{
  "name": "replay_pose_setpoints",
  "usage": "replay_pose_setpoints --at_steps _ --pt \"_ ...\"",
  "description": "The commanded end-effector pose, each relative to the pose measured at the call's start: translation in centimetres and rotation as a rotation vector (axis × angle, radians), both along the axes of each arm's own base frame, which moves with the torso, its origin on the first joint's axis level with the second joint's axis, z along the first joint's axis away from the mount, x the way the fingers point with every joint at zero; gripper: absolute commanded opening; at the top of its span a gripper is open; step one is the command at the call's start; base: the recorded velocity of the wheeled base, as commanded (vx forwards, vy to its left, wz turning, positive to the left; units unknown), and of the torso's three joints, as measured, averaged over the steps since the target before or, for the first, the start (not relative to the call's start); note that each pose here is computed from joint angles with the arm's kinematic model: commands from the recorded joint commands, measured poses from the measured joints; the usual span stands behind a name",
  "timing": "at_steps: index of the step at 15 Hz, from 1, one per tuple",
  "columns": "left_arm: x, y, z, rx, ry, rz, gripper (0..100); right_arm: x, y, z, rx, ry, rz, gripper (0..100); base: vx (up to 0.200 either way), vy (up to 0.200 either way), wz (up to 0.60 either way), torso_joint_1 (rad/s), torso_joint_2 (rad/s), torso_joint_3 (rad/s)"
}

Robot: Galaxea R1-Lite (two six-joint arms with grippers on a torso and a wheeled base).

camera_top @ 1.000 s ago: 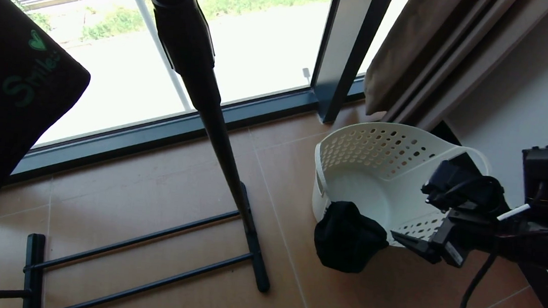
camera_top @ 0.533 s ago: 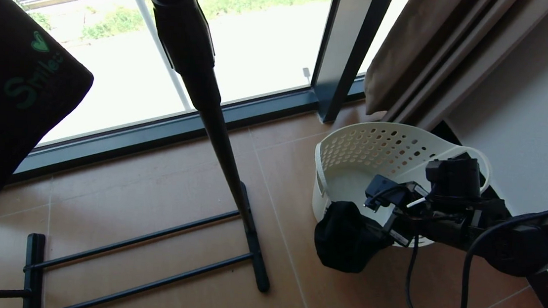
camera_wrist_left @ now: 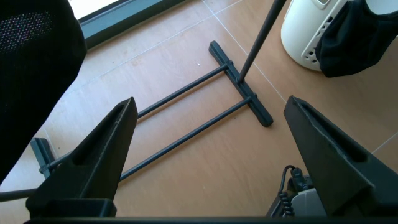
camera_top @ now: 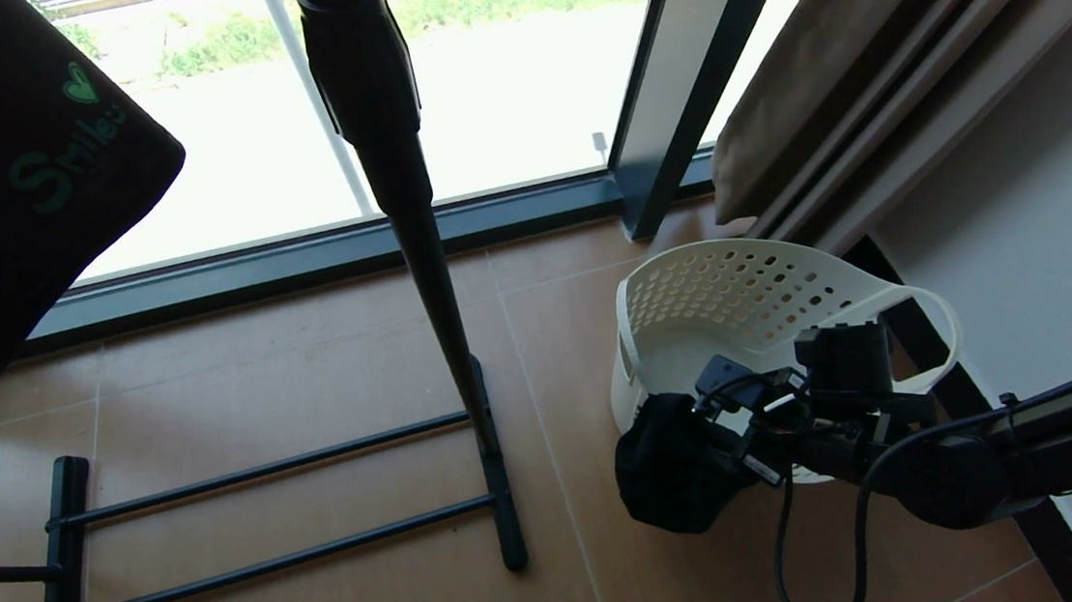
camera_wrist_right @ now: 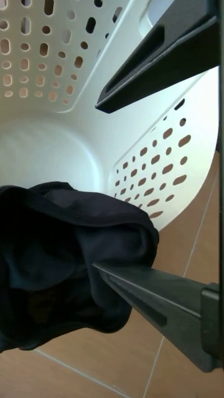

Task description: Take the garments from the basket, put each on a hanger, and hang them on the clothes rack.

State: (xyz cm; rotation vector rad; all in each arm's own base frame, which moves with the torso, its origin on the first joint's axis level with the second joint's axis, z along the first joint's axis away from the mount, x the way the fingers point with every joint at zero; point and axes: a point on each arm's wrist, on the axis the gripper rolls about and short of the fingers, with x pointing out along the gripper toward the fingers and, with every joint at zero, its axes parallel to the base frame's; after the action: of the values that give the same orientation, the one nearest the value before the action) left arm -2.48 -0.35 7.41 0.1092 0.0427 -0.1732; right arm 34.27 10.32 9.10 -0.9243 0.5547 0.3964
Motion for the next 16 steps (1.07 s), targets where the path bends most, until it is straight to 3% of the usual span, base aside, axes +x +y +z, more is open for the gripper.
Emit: replay_pose_setpoints --at_steps 1,10,16 --pt "0.0 0.0 0.0 0.000 0.000 0.000 100 0.5 0.0 0.4 0.006 -0.019 -0.003 100 0.000 0.000 0.00 0.000 0.00 0.000" --pt "0.0 0.0 0.0 0.000 0.000 0.000 100 1.0 -0.4 0.9 0.020 -0.044 -0.014 100 0.000 0.000 0.00 0.000 0.00 0.000" --pt "0.0 0.0 0.0 0.000 0.000 0.000 100 2.0 0.3 -0.3 0.014 -0.024 -0.005 100 0.000 0.000 0.00 0.000 0.00 0.000"
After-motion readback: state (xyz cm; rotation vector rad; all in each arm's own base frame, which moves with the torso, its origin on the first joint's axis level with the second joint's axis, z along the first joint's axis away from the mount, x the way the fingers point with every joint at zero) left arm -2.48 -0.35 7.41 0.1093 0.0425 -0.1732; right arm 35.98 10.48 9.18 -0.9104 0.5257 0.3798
